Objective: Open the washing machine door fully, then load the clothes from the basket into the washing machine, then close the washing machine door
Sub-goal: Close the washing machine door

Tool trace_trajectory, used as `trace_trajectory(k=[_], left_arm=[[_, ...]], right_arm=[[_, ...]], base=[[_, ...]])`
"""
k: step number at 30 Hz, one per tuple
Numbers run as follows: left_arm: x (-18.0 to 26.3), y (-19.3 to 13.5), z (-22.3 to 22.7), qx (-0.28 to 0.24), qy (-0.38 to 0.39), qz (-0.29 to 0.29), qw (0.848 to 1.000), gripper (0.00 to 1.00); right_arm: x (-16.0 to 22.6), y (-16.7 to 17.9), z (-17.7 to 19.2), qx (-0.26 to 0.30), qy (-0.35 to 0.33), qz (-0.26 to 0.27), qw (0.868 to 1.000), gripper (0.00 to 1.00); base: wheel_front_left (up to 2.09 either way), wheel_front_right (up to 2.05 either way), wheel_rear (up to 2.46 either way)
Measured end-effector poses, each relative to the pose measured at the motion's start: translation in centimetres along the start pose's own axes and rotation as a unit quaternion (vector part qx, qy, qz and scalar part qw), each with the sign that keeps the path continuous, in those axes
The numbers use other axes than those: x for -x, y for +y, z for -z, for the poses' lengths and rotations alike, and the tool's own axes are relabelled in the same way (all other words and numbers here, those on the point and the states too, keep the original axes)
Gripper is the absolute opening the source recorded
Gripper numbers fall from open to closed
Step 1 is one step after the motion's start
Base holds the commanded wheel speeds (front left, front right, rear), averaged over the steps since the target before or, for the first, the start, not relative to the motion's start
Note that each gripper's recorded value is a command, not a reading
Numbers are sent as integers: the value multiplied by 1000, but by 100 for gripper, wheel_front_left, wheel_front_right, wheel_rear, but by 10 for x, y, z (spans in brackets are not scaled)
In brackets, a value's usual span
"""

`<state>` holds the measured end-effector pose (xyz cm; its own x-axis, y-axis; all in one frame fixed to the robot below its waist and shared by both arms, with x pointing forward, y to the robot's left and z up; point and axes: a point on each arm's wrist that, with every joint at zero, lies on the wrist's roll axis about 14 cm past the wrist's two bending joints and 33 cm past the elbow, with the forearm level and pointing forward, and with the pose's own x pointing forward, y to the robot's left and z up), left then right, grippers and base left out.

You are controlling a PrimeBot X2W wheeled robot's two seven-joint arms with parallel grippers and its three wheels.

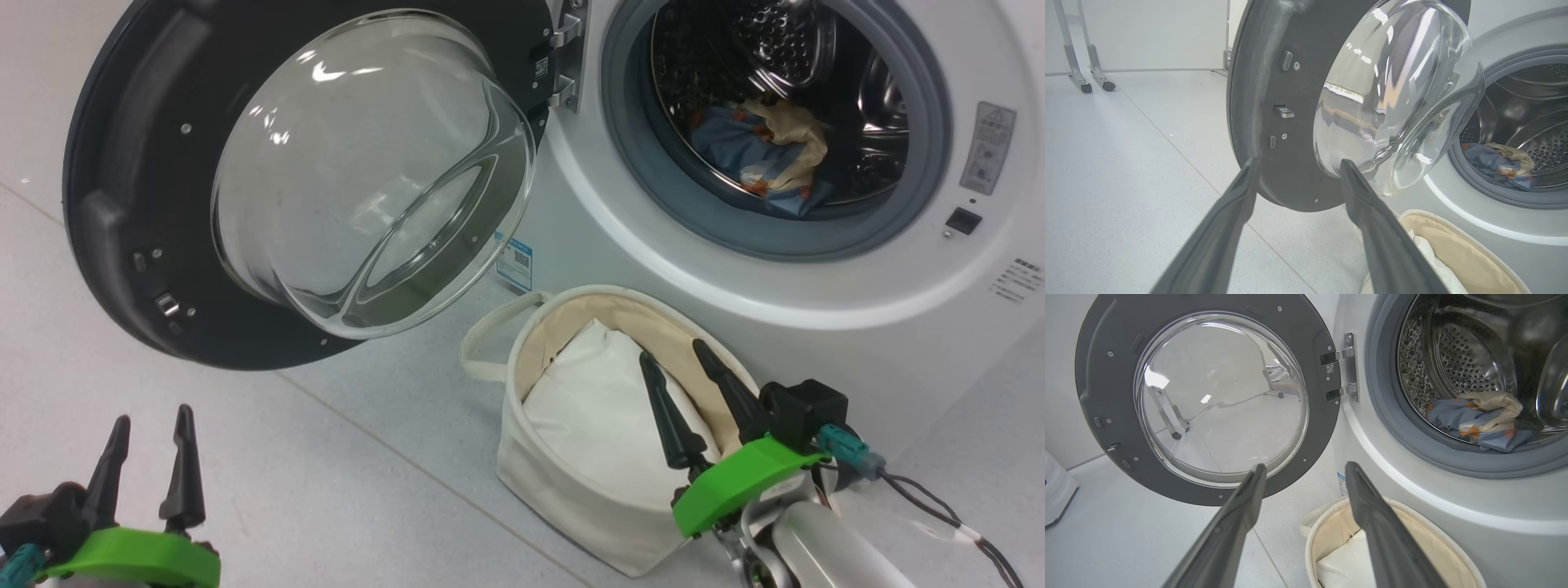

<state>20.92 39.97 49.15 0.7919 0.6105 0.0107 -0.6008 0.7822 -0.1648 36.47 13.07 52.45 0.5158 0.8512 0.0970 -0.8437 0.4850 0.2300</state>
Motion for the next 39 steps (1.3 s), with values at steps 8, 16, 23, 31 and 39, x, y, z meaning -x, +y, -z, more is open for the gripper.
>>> trace_trajectory(k=[8, 16, 23, 31, 39], left_arm=[[0, -2, -2, 0, -5, 5, 1000, 100], [0, -3, 0, 1, -2, 7, 1000, 97], [-5, -11, -23, -3, -37, 26, 999, 0], [-27, -1, -176, 104, -219, 52, 969, 0], [-73, 56, -176, 283, -125, -25, 951, 0]], right_arm=[[2, -1, -6, 5, -7, 6, 1000, 100], [4, 0, -6, 2, -8, 10, 1000, 100], [5, -2, -10, 4, -13, 14, 1000, 100], [15, -8, -10, 2, -14, 32, 999, 100], [33, -25, -12, 3, -21, 68, 997, 100]], base=[[0, 0, 0], [0, 0, 0], [0, 0, 0], [0, 0, 0], [0, 0, 0]])
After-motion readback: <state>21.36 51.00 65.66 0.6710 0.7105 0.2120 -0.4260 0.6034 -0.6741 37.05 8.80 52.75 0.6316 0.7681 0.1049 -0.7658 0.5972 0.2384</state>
